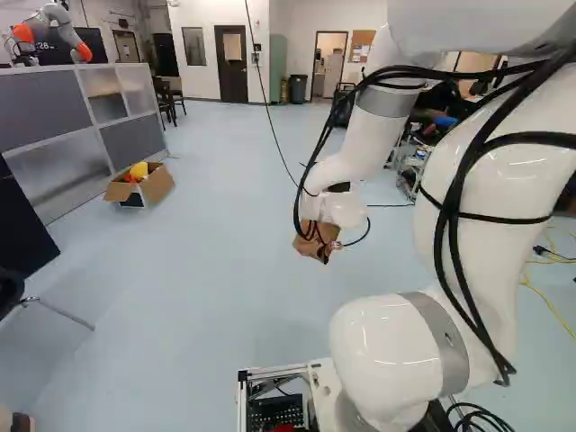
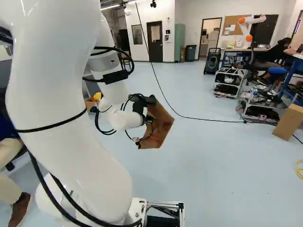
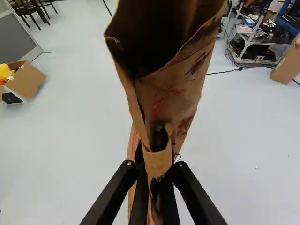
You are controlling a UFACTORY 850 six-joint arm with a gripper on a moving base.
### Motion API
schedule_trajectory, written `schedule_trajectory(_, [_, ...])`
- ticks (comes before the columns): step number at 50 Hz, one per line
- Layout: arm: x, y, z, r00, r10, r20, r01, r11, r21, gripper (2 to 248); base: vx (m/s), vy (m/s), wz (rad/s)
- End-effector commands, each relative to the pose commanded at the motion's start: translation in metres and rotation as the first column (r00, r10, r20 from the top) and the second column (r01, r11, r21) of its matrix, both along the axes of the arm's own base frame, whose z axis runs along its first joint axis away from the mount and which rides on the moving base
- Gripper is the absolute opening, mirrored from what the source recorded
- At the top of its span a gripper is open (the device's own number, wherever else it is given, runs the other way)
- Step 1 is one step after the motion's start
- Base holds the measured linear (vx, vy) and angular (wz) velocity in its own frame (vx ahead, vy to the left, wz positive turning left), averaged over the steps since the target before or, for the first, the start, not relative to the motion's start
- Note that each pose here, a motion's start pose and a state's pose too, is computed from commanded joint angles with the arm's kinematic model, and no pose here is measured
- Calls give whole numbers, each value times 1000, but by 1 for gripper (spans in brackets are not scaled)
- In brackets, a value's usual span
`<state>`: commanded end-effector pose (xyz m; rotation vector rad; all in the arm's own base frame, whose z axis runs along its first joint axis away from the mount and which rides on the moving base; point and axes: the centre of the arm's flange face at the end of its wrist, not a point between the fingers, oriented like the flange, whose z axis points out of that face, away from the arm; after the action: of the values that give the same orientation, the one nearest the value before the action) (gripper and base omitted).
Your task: Pick up the grocery bag from the ground
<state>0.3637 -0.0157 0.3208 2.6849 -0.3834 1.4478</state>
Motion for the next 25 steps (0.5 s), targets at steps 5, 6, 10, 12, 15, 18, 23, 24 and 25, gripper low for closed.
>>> schedule_trajectory(5, [-3,0,2,1000,8,8,-8,1000,-3,22,0,0,0])
schedule_trajectory(6, [-3,1,3,1000,9,9,-9,1000,-3,22,0,0,0])
schedule_trajectory(10, [-6,1,5,1000,17,17,-17,1000,-6,22,0,0,0])
schedule_trajectory(12, [-8,1,6,1000,21,21,-21,1000,-8,22,0,0,0])
schedule_trajectory(15, [-10,2,8,999,28,28,-28,1000,-10,22,0,0,0])
schedule_trajectory(18, [-13,2,10,999,36,35,-35,999,-13,22,0,0,0])
schedule_trajectory(23, [-18,3,13,998,50,50,-49,999,-19,22,0,0,0])
schedule_trajectory(24, [-19,3,14,997,53,53,-52,998,-20,22,0,0,0])
schedule_trajectory(25, [-20,3,15,997,56,56,-55,998,-22,22,0,0,0])
